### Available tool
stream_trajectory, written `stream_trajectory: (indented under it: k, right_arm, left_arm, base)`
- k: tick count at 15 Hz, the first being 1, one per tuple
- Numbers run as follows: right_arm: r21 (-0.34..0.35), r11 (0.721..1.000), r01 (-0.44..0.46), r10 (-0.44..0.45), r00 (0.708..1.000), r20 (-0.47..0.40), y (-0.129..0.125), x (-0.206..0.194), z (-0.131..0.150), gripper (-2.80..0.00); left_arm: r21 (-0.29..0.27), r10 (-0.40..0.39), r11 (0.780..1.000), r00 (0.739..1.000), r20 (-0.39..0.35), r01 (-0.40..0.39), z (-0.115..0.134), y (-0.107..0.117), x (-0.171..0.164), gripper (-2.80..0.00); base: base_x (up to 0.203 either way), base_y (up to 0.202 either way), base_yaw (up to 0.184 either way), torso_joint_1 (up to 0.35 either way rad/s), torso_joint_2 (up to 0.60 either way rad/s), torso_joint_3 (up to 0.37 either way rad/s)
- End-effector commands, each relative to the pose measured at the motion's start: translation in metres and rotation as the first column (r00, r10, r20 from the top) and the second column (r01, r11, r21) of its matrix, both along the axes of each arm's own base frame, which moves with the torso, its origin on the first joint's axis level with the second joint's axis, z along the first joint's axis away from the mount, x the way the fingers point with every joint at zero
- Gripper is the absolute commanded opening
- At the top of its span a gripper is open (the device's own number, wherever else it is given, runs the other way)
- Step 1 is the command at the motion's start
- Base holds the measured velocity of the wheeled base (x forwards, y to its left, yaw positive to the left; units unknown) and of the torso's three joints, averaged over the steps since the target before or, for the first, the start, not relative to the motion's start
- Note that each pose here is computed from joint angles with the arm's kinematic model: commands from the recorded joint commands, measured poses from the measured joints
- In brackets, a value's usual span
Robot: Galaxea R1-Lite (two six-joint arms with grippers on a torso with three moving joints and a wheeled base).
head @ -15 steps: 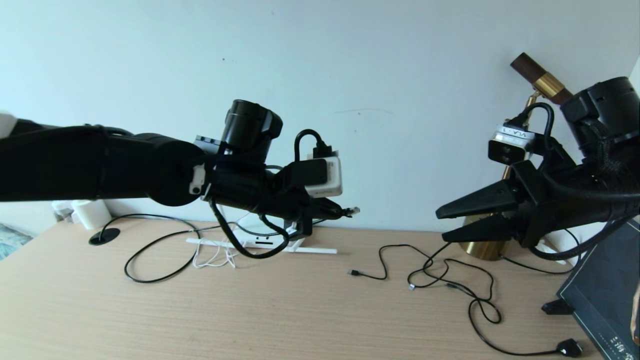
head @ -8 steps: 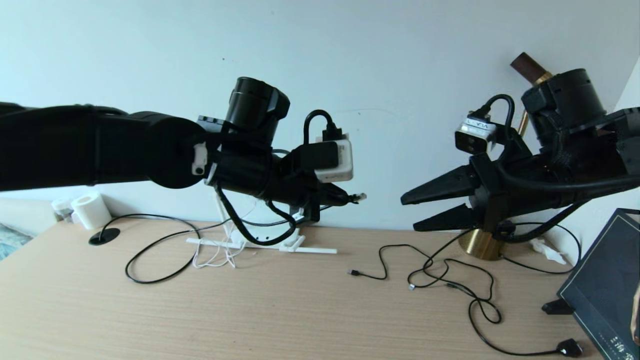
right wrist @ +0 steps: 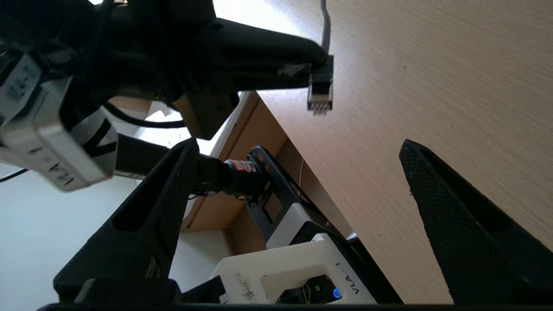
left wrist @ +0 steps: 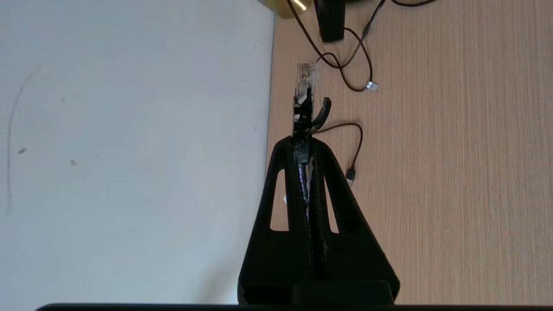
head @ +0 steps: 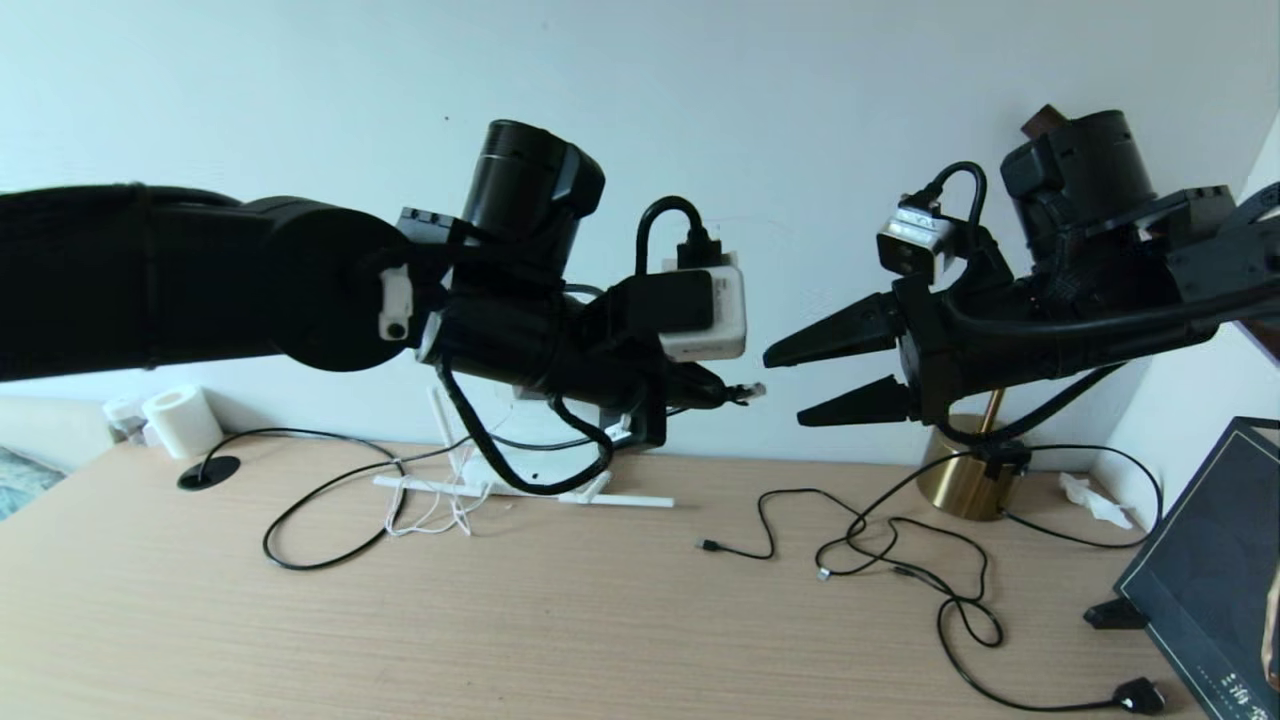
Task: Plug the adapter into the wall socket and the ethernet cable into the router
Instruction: Hand it to the other hand
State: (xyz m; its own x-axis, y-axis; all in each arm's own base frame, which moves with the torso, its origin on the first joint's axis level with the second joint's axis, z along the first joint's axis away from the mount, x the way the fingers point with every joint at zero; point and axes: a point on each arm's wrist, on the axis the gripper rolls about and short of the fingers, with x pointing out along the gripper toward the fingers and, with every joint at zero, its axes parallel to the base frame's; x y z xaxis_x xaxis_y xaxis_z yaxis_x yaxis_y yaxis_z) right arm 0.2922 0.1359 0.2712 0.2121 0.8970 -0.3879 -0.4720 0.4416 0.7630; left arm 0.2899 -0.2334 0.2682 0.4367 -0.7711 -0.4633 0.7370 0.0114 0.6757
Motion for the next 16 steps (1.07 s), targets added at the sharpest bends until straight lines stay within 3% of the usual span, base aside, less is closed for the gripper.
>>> stream_trajectory:
  k: [1, 4, 8, 16]
  right_arm:
    - [-0.003, 1.0, -0.001, 0.001, 1.0, -0.019, 0.001, 0.004, -0.005, 0.0]
    - [-0.044, 0.998, 0.046, -0.047, 0.998, -0.029, -0.002, 0.005, -0.014, 0.0]
    - [-0.033, 0.994, 0.107, -0.106, 0.994, 0.017, -0.02, 0.001, -0.021, 0.0]
    - [-0.011, 0.995, 0.103, -0.102, 0.994, 0.034, -0.027, -0.007, -0.013, 0.0]
  left_arm:
    - [-0.007, -0.016, 1.0, 1.0, 0.016, 0.016, 0.004, -0.005, -0.003, -2.8]
    - [-0.017, -0.04, 0.999, 0.999, 0.029, 0.041, 0.004, -0.022, 0.002, -2.8]
    - [-0.001, -0.069, 0.998, 0.998, 0.014, 0.069, -0.008, -0.045, 0.004, -2.8]
    - [0.003, -0.045, 0.999, 0.999, -0.008, 0.045, -0.012, -0.038, 0.008, -2.8]
  base:
    - [0.0, 0.0, 0.0, 0.0, 0.0, 0.0]
    - [0.0, 0.0, 0.0, 0.0, 0.0, 0.0]
    - [0.0, 0.0, 0.0, 0.0, 0.0, 0.0]
    - [0.0, 0.0, 0.0, 0.0, 0.0, 0.0]
